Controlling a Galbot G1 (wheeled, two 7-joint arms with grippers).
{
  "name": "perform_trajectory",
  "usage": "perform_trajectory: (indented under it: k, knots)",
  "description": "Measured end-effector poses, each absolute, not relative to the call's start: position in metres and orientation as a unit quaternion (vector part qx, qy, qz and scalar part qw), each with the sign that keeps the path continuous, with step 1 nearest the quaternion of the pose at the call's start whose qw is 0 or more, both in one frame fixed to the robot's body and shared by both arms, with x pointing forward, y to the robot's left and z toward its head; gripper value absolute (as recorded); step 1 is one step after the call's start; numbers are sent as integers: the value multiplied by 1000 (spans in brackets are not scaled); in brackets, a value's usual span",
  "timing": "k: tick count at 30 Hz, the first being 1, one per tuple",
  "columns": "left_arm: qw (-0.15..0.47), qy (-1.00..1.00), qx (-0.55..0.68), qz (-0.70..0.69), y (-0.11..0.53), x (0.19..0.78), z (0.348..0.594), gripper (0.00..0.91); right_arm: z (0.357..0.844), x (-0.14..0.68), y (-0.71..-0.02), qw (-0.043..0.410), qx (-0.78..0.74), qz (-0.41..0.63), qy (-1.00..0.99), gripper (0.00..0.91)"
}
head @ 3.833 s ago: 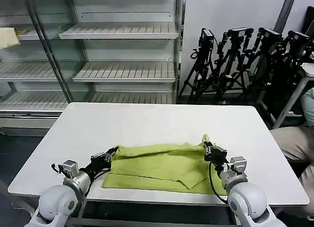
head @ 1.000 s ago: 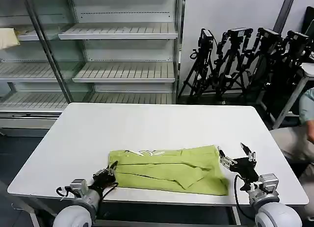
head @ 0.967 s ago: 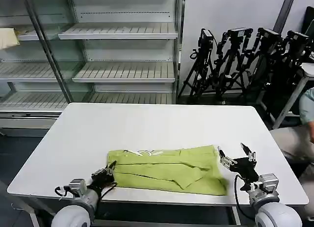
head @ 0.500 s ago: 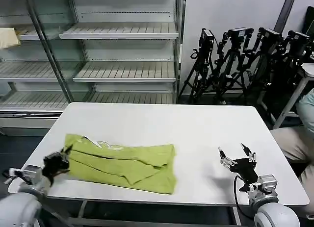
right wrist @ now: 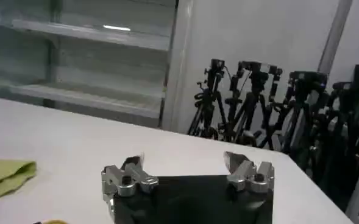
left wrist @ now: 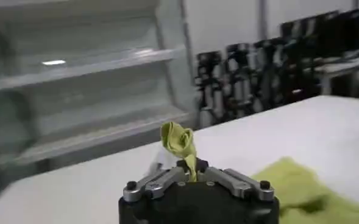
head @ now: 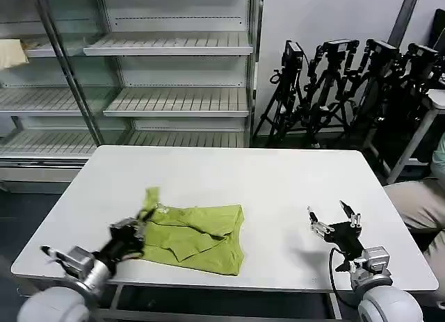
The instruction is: Fold and organize the clothes.
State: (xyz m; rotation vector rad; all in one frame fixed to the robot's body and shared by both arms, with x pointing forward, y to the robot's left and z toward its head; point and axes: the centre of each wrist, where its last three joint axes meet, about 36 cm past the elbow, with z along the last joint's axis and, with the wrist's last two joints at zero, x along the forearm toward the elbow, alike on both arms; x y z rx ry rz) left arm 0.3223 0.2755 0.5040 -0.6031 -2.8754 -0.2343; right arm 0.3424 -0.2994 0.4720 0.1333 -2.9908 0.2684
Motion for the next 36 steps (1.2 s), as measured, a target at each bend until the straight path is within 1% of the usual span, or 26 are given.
perform_trajectory:
  k: [14, 21, 31, 32, 33, 36]
  knots:
    - [111, -957, -266, -24, 206, 330, 483, 10, 477, 334, -295, 64, 35, 99, -992, 907]
    - [129, -952, -277, -25, 187, 340, 476, 10, 479, 333, -296, 64, 29, 101, -992, 907]
    - [137, -954, -266, -23, 175, 357, 475, 20, 480, 335, -297, 64, 29, 104, -992, 907]
    - [138, -954, -265, -22, 174, 358, 474, 60, 479, 335, -297, 64, 29, 104, -992, 907]
    - [140, -954, -264, -22, 173, 360, 473, 907, 479, 335, -297, 64, 29, 104, -992, 907]
    - [143, -954, -264, -17, 170, 363, 472, 907, 477, 336, -297, 65, 29, 104, -992, 907]
